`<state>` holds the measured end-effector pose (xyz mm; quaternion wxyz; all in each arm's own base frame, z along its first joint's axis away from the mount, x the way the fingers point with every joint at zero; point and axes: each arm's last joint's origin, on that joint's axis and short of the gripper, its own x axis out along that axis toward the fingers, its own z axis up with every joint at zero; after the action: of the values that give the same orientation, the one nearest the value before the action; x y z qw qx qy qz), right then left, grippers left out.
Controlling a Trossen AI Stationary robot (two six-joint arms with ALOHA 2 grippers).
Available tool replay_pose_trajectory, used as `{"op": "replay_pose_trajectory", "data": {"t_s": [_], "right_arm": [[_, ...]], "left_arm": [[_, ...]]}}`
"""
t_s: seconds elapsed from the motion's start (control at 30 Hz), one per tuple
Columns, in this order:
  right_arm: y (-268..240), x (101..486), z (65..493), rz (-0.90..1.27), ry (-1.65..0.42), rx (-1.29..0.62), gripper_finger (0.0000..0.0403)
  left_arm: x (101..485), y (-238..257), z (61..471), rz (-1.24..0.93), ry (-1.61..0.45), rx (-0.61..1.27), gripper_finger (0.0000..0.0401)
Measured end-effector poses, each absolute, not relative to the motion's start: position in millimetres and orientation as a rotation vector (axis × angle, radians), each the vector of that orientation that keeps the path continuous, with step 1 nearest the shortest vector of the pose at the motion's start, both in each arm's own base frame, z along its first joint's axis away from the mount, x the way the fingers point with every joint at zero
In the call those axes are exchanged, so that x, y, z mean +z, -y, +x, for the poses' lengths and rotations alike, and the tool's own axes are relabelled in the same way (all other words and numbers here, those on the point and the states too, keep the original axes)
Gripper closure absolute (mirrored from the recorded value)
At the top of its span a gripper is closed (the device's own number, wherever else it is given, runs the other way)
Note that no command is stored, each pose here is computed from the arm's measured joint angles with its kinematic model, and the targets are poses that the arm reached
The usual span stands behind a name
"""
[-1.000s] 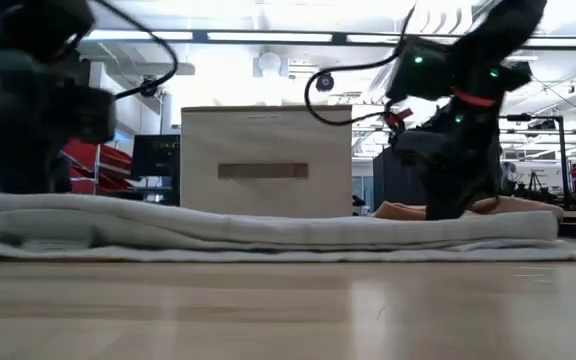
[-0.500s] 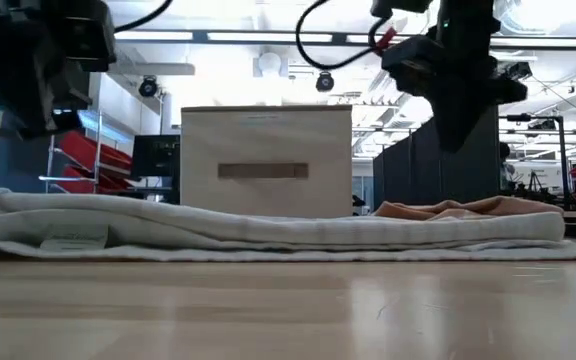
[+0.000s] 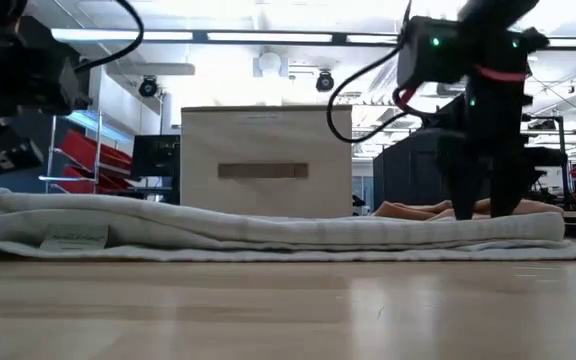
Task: Fold towel
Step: Fold the white striped towel
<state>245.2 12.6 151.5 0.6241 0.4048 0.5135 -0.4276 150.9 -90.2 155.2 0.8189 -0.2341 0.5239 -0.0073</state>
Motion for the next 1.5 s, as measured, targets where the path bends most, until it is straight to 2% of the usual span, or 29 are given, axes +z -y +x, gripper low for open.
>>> {"op": "replay_pose_trajectory", "data": {"t_s": [0.1, 0.2, 0.27, 0.37, 0.43, 0.57, 0.73, 1.0, 1.17, 1.5], "right_arm": [[-12, 143, 244, 0.928, -1.141, -0.973, 0.0205], [-12, 134, 243, 0.933, -1.139, -0.978, 0.0242], [-12, 130, 243, 0.923, -1.155, -0.988, 0.0280], [-12, 131, 242, 0.906, -1.165, -0.992, 0.0359], [-11, 134, 237, 0.875, -1.192, -0.991, 0.0388], [-4, 150, 217, 0.855, -1.265, -1.043, 0.0396], [2, 200, 210, 0.824, -1.211, -1.020, 0.0399], [-11, 264, 252, 0.866, -0.969, -0.815, 0.0399], [-27, 267, 307, 0.876, -0.881, -0.629, 0.0399], [-41, 230, 414, 0.857, -0.844, -0.263, 0.0399]], "left_arm": [[147, 89, 146, -0.484, -1.129, 0.013, 0.0401], [140, 87, 140, -0.487, -1.154, 0.041, 0.0401], [136, 85, 138, -0.490, -1.166, 0.055, 0.0401], [133, 84, 137, -0.498, -1.164, 0.078, 0.0401], [133, 83, 137, -0.486, -1.143, 0.099, 0.0401], [134, 82, 140, -0.467, -1.078, 0.151, 0.0401], [131, 76, 150, -0.418, -0.979, 0.247, 0.0401], [114, 71, 184, -0.419, -0.884, 0.243, 0.0401], [105, 67, 198, -0.443, -0.847, 0.256, 0.0401], [101, 64, 202, -0.438, -0.843, 0.254, 0.0401]]}}
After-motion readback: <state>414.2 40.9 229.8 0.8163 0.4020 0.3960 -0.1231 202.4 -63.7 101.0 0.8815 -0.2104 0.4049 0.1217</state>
